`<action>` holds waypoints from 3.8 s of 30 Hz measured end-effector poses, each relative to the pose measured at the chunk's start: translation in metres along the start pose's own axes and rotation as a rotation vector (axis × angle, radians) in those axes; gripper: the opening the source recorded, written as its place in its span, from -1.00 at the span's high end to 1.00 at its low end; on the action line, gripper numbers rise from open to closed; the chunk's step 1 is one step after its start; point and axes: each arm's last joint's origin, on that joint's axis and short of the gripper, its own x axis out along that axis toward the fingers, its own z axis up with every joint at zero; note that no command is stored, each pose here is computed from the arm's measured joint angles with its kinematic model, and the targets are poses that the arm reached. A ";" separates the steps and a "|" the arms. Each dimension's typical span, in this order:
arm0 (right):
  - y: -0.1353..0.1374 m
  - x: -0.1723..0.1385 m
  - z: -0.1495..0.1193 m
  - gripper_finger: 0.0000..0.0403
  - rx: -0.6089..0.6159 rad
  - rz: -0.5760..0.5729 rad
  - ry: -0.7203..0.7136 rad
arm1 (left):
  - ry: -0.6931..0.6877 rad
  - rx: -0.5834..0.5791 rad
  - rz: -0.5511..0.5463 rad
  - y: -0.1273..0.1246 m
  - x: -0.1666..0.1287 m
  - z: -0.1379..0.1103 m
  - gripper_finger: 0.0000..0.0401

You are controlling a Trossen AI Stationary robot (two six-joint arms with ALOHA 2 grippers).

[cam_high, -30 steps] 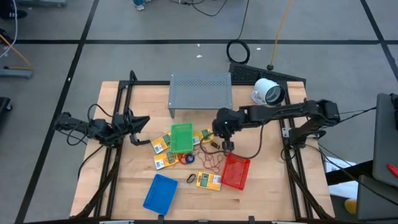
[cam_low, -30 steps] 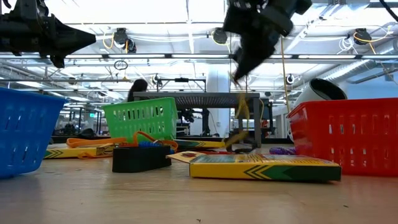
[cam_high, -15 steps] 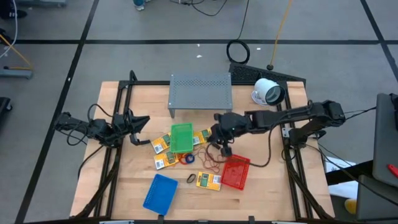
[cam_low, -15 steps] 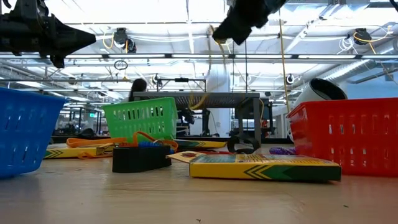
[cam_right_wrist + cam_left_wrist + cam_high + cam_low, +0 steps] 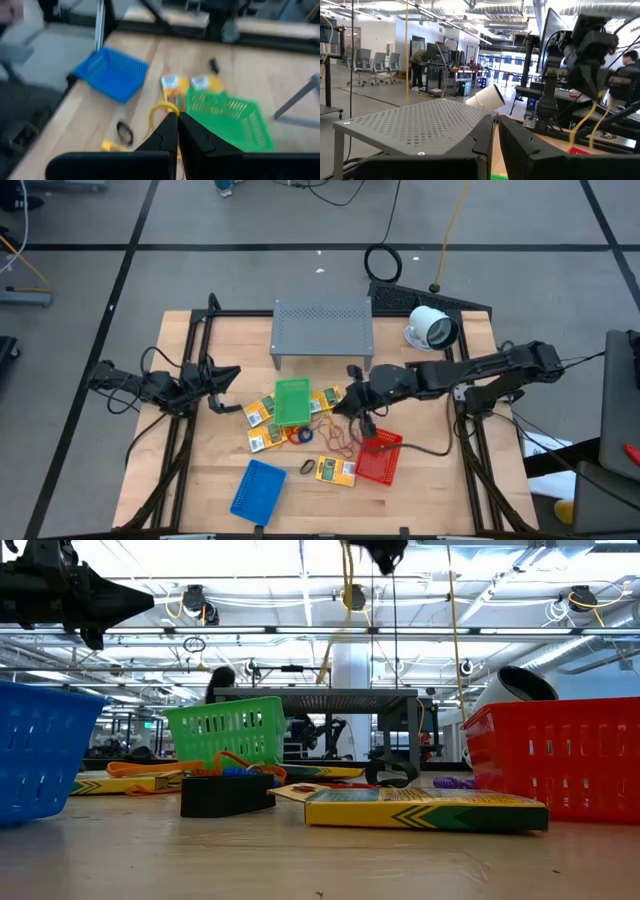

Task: Pick & Place Office Desk Supplies
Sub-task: Put the yellow rubber band into the red bin, then put the purple spring rubberband band into the blue bin

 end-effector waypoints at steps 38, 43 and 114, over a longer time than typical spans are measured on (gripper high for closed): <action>0.101 -0.046 -0.100 1.00 0.394 -0.096 0.352 | 0.003 -0.140 -0.040 -0.001 0.000 0.000 0.81; 0.106 -0.046 -0.116 1.00 0.433 -0.081 0.418 | 0.008 -0.172 -0.104 -0.003 0.000 0.000 0.81; 0.098 0.007 -0.168 0.25 0.530 -0.025 0.765 | 0.024 -0.231 -0.158 -0.005 0.000 -0.001 0.81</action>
